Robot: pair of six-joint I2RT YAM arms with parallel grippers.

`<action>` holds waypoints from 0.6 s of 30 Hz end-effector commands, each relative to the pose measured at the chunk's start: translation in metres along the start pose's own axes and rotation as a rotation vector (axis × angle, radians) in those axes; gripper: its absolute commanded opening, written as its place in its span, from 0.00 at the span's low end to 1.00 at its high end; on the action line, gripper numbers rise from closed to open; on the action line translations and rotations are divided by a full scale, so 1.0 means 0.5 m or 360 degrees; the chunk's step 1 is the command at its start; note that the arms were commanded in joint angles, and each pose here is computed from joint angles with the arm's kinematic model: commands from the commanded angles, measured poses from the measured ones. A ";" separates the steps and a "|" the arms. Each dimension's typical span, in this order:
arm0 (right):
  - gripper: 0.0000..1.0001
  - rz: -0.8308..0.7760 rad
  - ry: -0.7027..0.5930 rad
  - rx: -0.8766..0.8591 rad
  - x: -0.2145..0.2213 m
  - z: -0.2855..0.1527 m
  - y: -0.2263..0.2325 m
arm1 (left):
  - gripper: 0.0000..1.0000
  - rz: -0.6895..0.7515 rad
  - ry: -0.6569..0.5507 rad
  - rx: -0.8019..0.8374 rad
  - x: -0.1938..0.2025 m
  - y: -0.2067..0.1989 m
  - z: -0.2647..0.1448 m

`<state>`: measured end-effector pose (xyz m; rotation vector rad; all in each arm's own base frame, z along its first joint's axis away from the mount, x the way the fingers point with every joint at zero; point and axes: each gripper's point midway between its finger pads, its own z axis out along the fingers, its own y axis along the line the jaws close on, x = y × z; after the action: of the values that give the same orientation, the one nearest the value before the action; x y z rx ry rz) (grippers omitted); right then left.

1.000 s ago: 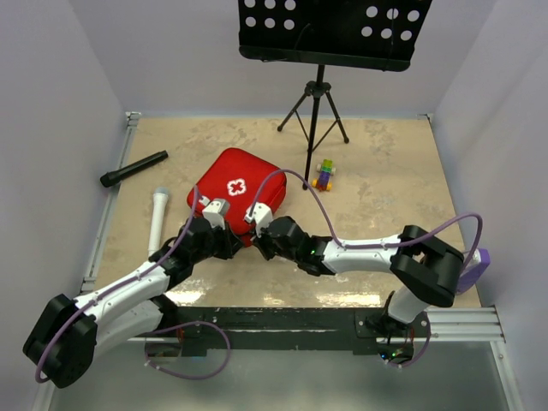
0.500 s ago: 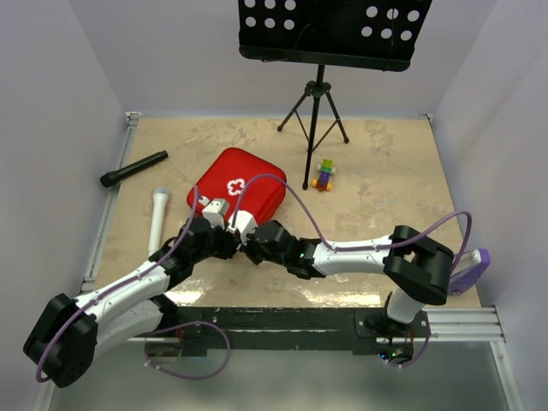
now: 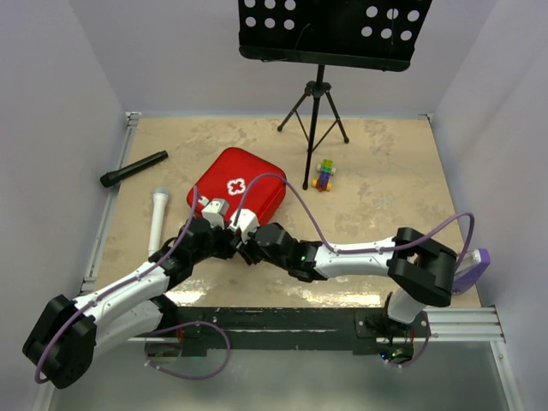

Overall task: Organize the medicine kit
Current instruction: Zip the medicine box at the center of the board.

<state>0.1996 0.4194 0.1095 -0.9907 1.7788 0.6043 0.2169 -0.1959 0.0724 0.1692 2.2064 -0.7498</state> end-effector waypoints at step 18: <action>0.54 0.0365 -0.0172 0.0383 -0.010 -0.021 -0.144 | 0.00 0.0038 -0.0037 0.0054 -0.019 -0.022 -0.005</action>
<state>0.2500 0.3646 0.1008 -0.6433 1.8897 0.4962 0.2161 -0.1970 0.0749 0.1738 2.1979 -0.7557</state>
